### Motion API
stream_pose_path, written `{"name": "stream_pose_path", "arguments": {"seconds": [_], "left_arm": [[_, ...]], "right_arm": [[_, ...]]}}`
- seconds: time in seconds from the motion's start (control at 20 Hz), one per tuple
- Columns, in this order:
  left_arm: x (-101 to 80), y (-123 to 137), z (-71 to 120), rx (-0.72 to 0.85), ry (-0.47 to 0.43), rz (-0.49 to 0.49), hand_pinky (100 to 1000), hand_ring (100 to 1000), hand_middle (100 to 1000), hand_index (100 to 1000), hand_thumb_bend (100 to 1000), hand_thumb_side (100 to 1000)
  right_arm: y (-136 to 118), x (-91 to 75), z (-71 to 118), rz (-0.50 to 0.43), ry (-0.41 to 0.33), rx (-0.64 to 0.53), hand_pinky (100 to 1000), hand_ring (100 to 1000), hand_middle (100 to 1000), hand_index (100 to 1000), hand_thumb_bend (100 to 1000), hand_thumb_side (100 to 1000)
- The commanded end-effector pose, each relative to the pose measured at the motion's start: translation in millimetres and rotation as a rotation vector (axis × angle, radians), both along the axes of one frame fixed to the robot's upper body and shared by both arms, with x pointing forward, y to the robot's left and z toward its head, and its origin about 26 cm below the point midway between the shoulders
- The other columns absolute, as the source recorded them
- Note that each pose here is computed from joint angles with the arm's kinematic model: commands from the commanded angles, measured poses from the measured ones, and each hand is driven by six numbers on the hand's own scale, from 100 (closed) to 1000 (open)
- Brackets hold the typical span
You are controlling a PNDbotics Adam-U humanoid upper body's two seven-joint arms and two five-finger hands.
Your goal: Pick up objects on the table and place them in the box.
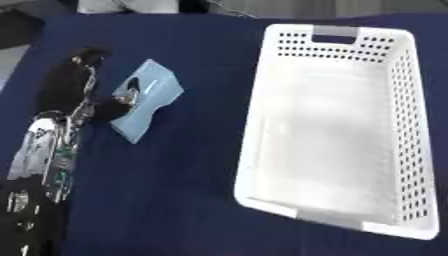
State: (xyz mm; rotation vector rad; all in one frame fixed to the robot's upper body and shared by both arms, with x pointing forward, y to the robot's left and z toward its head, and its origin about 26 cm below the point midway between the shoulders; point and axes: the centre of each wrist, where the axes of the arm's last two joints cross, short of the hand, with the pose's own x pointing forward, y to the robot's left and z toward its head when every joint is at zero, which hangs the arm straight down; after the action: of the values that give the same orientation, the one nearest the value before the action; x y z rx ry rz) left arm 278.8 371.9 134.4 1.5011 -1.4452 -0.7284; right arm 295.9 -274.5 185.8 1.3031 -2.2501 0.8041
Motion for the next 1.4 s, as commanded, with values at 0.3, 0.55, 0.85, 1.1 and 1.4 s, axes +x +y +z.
{"name": "stream_pose_path", "arguments": {"seconds": [0.3,0.55,0.85,1.1,1.4], "left_arm": [[-4.3,10.7,2.5,-0.222,-0.159,-0.105,513,655,758,865,100,1000],[-3.1,10.3,0.1,-0.2,-0.128,-0.162,553,685,777,880,281,911],[0.9,6.7,-2.2,-0.082,-0.003,-0.279,637,748,825,923,782,511],[3.2,8.4,-3.0,-0.017,0.067,-0.315,663,763,838,935,844,474],[3.8,10.1,-5.4,-0.004,0.093,-0.304,666,764,839,932,799,507]], "right_arm": [[-1.5,-2.3,4.3,-0.006,-0.019,-0.018,846,749,841,1000,100,767],[-1.3,-2.1,4.8,-0.004,-0.021,-0.018,846,748,840,1000,100,767],[0.1,-1.3,6.6,0.005,-0.022,-0.018,845,748,840,1000,100,767],[0.7,-1.0,7.6,0.009,-0.024,-0.021,845,748,840,1000,100,767],[1.2,-0.6,8.7,0.012,-0.027,-0.019,843,747,839,1000,100,767]]}}
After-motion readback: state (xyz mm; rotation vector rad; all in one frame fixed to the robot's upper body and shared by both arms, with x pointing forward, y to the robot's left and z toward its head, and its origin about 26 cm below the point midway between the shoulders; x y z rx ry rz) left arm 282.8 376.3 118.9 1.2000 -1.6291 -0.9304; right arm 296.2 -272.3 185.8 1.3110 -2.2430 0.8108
